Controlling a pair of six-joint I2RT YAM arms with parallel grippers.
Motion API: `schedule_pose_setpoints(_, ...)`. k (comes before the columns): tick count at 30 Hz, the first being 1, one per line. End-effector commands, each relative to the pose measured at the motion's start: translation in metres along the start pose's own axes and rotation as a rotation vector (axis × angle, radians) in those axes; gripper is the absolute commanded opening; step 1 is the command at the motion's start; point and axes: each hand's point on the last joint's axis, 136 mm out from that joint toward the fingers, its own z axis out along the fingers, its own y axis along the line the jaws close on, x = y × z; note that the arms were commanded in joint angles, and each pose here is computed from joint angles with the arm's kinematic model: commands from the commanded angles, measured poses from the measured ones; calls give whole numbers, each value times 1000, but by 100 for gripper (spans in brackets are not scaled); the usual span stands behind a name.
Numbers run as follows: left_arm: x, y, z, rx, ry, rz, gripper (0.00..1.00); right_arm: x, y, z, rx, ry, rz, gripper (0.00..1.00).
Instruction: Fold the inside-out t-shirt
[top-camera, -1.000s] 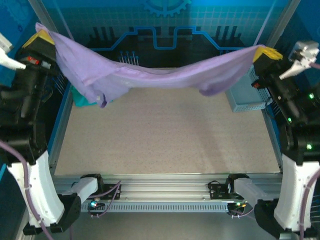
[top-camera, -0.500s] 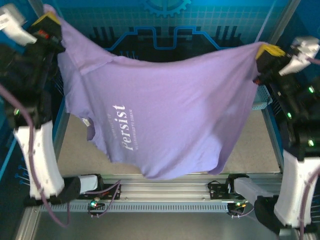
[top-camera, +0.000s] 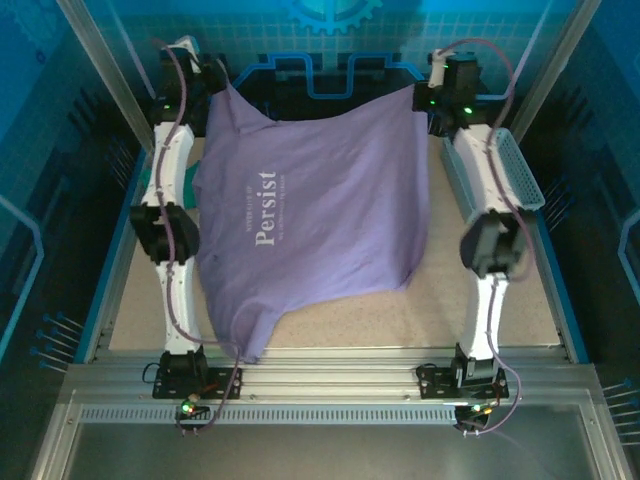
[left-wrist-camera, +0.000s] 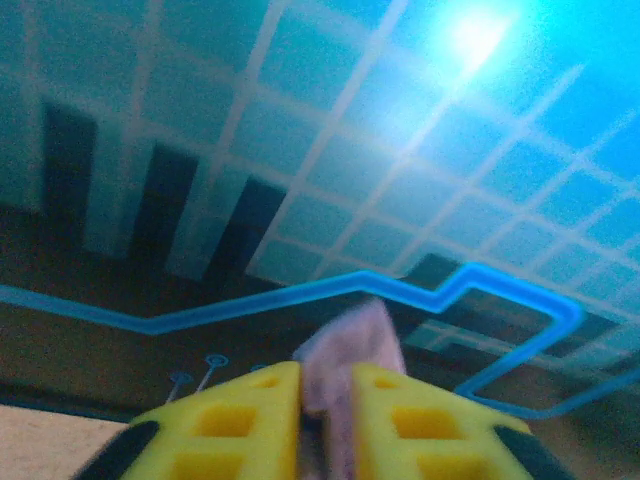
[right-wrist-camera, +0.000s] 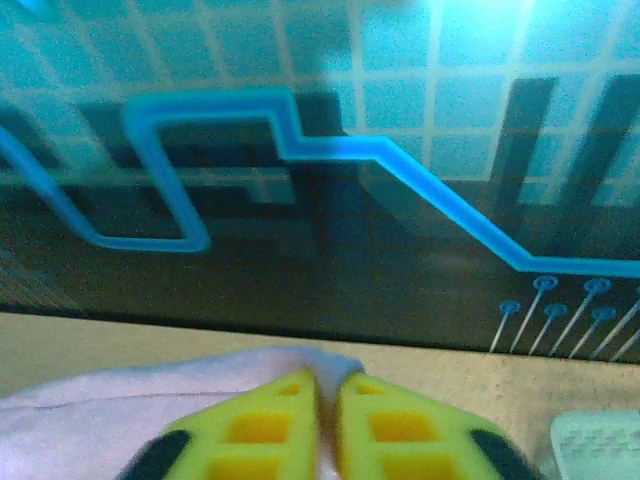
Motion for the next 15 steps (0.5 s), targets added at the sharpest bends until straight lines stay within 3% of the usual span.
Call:
schedule_pose_setpoints(1,-17,-24,-15,31,-22,15,38,15,1,12,33,82,10,27)
schedule_pose_setpoints(4,-4,-30,-26,15,19,9,51,48,-1,10,51,204,2,38)
schedule_pose_setpoints(7,13,-41,-51,50,-20,-16,62,91,3,-5,69,397,-23,39)
schedule_pose_setpoints(8,23,-42,-62,57,-21,-33,64,106,7,-12,80,450,-51,39)
schedule_pose_setpoints(11,60,-61,-95,117,-6,-51,65,131,22,-49,55,447,-84,44)
schedule_pose_setpoints(15,136,-116,-134,286,62,36,65,173,23,-109,14,510,-7,46)
